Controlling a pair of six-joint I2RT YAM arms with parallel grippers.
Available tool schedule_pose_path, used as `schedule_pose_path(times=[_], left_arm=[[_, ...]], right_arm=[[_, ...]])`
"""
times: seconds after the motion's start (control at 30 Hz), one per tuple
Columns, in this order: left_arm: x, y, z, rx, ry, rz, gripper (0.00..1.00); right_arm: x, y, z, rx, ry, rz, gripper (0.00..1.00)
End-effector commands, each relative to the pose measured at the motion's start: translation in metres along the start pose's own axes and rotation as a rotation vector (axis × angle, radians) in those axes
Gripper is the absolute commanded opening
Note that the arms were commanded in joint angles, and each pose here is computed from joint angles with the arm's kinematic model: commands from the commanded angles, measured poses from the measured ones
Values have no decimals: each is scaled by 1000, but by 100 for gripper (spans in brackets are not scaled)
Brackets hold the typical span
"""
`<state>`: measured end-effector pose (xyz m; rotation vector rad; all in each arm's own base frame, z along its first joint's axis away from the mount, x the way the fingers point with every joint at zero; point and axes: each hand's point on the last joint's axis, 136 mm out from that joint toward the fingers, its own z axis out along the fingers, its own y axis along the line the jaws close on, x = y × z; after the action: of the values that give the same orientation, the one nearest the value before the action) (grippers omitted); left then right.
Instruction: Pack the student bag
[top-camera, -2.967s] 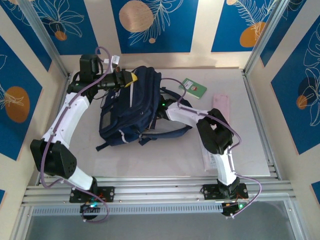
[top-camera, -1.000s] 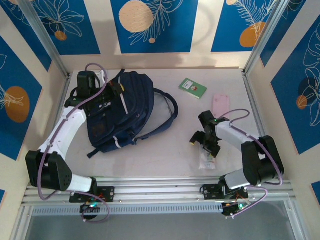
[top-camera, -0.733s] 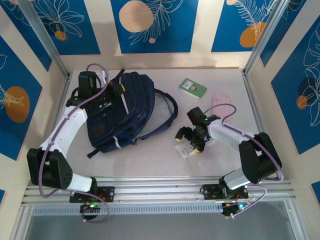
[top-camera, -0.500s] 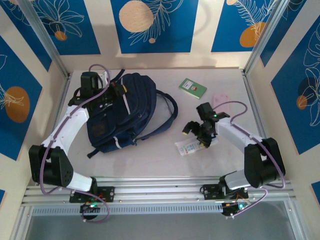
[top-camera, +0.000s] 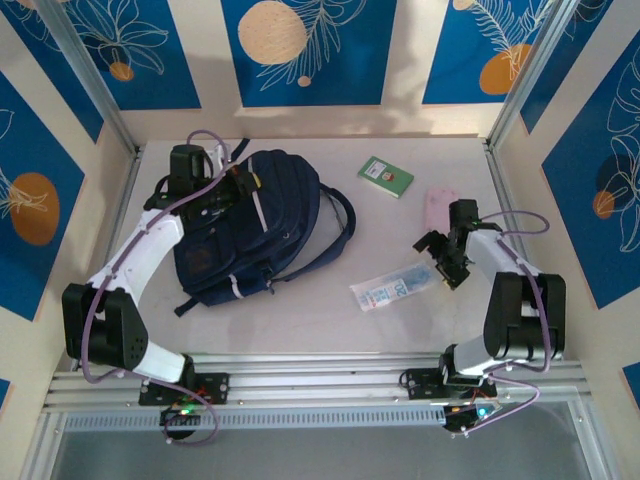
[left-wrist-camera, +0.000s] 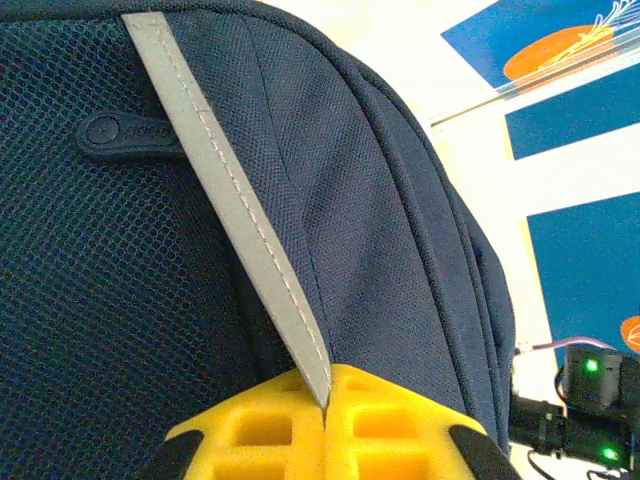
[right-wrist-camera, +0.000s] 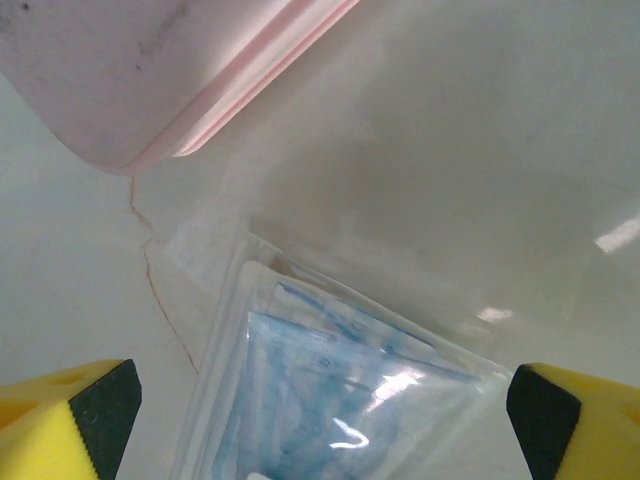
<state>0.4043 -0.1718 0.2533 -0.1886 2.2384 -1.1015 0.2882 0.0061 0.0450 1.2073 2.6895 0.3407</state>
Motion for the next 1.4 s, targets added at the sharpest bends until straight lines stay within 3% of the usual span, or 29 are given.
schedule_pose_path(times=[0.0,0.3,0.5,0.57,0.7,0.83,0.93,1.07,1.27,1.37], left_arm=[[13,15,11,-40,46,-18,0],[35,15,36,-49,149,-18,6],[41,17,39,-74,168,-3,8],[41,19,39,-95,176,3,15],[44,19,32,-143,186,-7,44],[57,0,16,-152,177,22,52],[81,-16,7,-148,159,6,56],[150,-43,26,-44,234,-110,58],[245,-40,61,-128,410,-194,58],[272,-32,70,-157,457,-204,58]], right_arm=[[13,13,11,-93,85,-70,96],[66,37,24,-229,277,-119,92],[98,47,26,-261,338,-129,91],[105,50,27,-256,354,-130,91],[109,48,30,-200,343,-120,89],[109,42,31,-145,330,-102,86],[107,37,32,-125,314,-104,85],[106,36,35,-124,310,-102,85],[105,39,37,-131,307,-87,85],[105,41,36,-138,310,-80,85]])
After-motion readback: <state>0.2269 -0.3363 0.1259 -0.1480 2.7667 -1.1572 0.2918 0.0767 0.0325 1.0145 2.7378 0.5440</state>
